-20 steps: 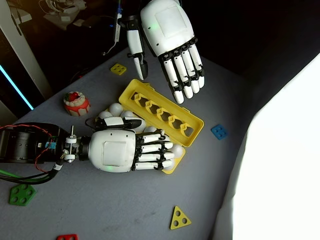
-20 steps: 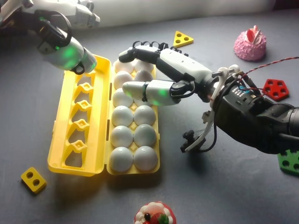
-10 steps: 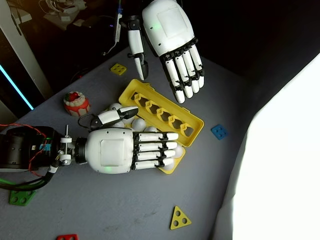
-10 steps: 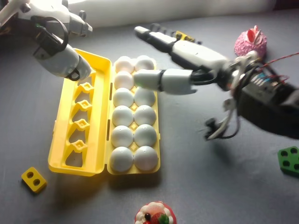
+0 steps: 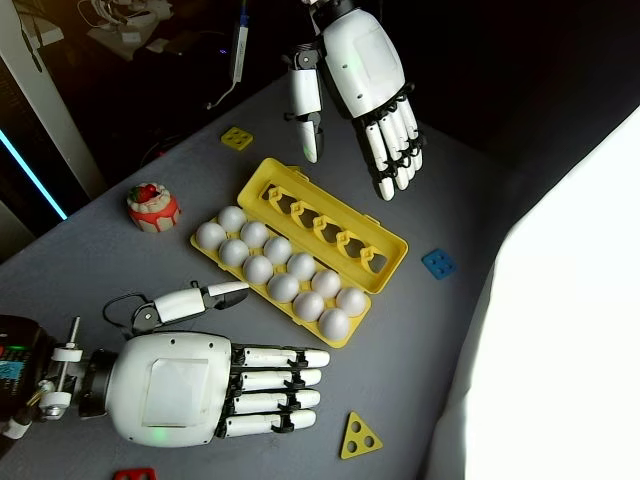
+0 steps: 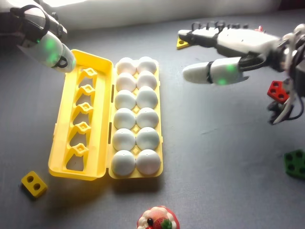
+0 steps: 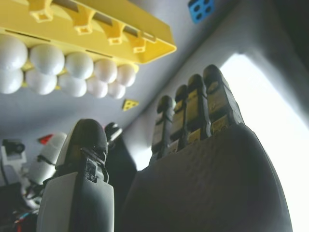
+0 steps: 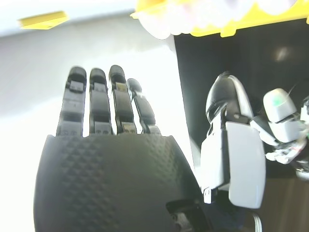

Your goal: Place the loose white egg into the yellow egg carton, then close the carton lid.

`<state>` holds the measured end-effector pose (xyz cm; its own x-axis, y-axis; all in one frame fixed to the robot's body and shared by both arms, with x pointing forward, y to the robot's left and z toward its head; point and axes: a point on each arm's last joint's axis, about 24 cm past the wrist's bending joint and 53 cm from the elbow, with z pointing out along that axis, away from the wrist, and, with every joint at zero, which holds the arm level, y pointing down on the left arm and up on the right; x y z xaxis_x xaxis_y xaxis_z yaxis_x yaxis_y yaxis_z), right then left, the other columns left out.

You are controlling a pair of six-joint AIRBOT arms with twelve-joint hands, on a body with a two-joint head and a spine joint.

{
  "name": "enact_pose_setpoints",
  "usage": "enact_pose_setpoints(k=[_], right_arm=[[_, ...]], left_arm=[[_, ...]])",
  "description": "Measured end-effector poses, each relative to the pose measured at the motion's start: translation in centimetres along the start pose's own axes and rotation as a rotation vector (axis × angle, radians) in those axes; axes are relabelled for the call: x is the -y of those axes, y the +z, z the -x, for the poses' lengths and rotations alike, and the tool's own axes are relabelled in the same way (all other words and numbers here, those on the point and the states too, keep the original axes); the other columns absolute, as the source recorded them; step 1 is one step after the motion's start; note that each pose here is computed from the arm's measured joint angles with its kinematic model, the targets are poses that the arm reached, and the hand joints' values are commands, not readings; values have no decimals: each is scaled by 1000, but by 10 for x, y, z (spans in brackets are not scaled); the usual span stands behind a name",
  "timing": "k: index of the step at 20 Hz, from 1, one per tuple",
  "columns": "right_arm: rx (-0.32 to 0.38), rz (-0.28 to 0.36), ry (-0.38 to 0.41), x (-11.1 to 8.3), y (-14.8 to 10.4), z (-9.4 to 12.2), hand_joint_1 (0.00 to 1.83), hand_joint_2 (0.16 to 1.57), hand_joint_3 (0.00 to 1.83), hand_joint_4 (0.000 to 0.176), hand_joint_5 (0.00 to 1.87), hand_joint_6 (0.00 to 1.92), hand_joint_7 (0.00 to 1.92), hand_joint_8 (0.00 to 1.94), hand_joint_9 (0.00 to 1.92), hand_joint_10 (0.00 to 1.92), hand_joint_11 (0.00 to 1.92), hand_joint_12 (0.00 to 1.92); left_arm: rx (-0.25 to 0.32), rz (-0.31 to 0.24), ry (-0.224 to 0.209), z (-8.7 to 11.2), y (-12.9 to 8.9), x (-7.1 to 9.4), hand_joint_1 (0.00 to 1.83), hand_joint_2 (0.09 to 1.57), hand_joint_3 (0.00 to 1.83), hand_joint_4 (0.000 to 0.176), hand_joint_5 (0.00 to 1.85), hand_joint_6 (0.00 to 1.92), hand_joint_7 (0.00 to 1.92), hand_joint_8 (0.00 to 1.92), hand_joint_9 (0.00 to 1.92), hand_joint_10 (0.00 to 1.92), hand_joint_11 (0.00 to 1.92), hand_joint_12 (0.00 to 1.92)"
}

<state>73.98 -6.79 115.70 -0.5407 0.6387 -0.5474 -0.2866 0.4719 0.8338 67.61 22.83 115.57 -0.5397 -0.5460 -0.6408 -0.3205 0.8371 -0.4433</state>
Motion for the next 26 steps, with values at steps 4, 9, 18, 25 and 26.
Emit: enact_pose_setpoints(k=[4, 9, 18, 25, 26], right_arm=[[-10, -43, -82, 7, -34, 20, 186, 1211, 0, 0, 353, 327, 480, 9, 289, 360, 0, 1169], [-48, -51, -229, 0, -68, 25, 213, 1190, 0, 0, 217, 659, 489, 3, 114, 767, 0, 1346], [-43, -146, -319, 7, -110, 51, 181, 1213, 5, 0, 126, 736, 490, 2, 103, 817, 0, 1303], [-60, -194, -282, 17, -110, 47, 220, 1202, 0, 0, 142, 736, 509, 7, 109, 828, 0, 1324], [-60, -191, -282, 16, -110, 47, 220, 1202, 0, 0, 142, 736, 509, 7, 109, 828, 0, 1324]], left_arm=[[12, 40, -145, 6, 8, -16, 364, 1316, 0, 34, 219, 26, 260, 26, 289, 48, 0, 978], [18, 88, -306, 5, 15, -35, 335, 1322, 0, 0, 407, 55, 479, 47, 437, 111, 0, 1299], [28, 169, -408, 2, 25, -67, 284, 1320, 0, 0, 483, 22, 604, 51, 243, 865, 0, 1568], [11, 223, -434, -15, 33, -77, 253, 1336, 3, 0, 484, 15, 591, 40, 274, 793, 28, 1554], [9, 225, -438, -16, 33, -78, 253, 1336, 3, 0, 484, 15, 591, 40, 274, 793, 28, 1554]])
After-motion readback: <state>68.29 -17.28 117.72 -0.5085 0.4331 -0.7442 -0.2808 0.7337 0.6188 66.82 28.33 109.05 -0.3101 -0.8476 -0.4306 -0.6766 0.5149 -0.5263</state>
